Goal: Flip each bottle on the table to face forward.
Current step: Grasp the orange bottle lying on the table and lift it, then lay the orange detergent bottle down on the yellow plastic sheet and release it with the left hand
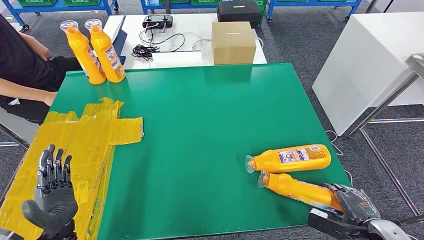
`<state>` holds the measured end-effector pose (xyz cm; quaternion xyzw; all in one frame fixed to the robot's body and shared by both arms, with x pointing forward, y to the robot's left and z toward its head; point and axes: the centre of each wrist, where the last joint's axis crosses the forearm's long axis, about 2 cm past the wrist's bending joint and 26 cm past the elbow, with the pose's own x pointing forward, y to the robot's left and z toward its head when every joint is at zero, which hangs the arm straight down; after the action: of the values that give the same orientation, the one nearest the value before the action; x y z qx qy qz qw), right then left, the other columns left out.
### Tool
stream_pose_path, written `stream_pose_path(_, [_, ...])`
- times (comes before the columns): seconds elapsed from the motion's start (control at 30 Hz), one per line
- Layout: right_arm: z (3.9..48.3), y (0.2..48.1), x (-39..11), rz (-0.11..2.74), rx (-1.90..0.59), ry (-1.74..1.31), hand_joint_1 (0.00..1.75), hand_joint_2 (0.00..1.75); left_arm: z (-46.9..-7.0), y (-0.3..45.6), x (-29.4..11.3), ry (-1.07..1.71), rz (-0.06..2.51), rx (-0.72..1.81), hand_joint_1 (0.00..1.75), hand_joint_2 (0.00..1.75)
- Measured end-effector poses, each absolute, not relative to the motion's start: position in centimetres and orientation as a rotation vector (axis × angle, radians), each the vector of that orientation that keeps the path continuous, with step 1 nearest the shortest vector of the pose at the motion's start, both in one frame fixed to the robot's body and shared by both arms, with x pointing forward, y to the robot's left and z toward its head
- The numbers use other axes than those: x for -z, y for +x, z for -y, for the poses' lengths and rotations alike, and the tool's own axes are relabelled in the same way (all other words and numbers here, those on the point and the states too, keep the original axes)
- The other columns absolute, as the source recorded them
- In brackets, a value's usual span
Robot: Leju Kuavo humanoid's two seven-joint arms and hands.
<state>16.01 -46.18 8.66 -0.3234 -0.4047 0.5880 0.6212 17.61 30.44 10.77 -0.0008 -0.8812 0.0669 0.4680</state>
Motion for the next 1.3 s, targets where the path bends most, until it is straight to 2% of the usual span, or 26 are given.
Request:
stream_pose_path(0.13, [45.0,16.7,-7.9,1.06,-1.314,-0.727,1.75,1.75,-30.5,17.6,-10.7,0.002,2.153,-0.159,0.0,0.0])
stream_pose_path(0.23, [42.5,16.8,-7.7,1.3,-1.211,-0.503,1.75,1.75,-30.5,17.5,-10.7,-0.004,2.148,-0.155,0.0,0.0])
stream_pose_path(0.37, [38.6,16.1,-9.4,1.623,-0.961,0.092,1.75,1.75,-30.5,17.6,-10.8,-0.02,2.144,-0.17,0.0,1.75])
stream_pose_path(0.43, [37.3,15.9,-11.4,1.744,-0.895,0.337,1.75,1.75,-30.5,17.7,-10.8,-0.026,2.139,-0.184,0.0,1.75])
stream_pose_path(0.5, [36.3,16.1,-13.4,1.822,-0.894,0.45,1.75,1.75,-30.3,17.9,-11.0,-0.035,2.137,-0.192,0.0,1.75])
stream_pose_path(0.7, [35.1,16.8,-15.6,1.91,-0.904,0.469,1.75,1.75,-29.5,18.3,-11.2,-0.096,2.145,-0.204,0.0,1.75])
stream_pose_path(0.83, [34.4,18.0,-15.8,1.94,-0.891,0.364,1.75,1.75,-28.6,18.6,-11.3,-0.168,2.146,-0.194,0.0,1.75])
stream_pose_path(1.07, [31.7,23.5,-14.7,1.96,-0.814,0.078,1.75,1.75,-25.5,19.7,-11.7,-0.333,2.148,-0.179,0.0,1.75])
stream_pose_path(1.3, [26.4,29.5,-14.3,1.935,-0.739,-0.019,1.75,1.75,-23.1,21.2,-12.0,-0.484,2.125,-0.16,0.0,1.75])
